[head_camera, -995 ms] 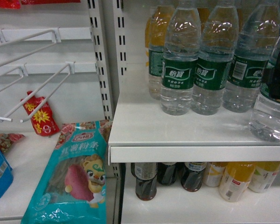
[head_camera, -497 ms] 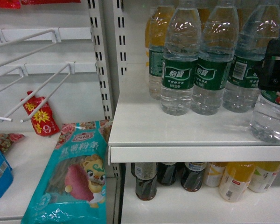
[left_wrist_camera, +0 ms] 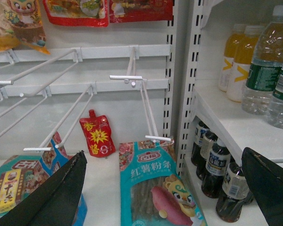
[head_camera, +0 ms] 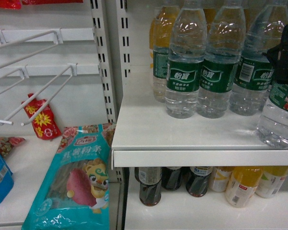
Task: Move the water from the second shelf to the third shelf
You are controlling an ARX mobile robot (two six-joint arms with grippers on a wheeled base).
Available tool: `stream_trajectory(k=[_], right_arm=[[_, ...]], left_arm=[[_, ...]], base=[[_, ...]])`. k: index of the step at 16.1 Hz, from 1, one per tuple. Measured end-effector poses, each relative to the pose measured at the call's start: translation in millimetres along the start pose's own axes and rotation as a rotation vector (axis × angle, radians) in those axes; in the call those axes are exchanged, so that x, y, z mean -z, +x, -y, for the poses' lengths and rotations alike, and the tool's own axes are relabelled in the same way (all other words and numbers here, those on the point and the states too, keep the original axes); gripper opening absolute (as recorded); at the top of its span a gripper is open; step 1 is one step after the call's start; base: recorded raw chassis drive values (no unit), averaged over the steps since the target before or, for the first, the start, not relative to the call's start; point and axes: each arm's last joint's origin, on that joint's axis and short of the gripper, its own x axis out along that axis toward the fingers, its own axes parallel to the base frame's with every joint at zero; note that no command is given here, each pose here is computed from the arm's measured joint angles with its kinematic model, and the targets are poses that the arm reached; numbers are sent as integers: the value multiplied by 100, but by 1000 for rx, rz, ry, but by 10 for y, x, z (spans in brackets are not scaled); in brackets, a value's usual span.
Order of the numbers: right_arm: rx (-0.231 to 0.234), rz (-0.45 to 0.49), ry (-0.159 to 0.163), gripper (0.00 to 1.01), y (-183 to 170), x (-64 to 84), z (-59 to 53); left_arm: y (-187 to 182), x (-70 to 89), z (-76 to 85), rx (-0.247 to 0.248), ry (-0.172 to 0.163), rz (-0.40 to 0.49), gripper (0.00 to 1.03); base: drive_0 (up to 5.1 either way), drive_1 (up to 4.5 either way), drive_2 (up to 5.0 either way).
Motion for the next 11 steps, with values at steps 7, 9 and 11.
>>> stream_trajectory(k=[7,9,11], right_arm=[[35,61,-8,98,-250,-146,95],[40,76,-5,98,-364,-183,123],[40,104,2,98,-560,-217,134]], left_arm=[[0,0,0,0,0,0,98],[0,0,0,0,0,0,98],[0,0,0,0,0,0,98]], base=[[0,0,0],[0,0,0],[0,0,0]])
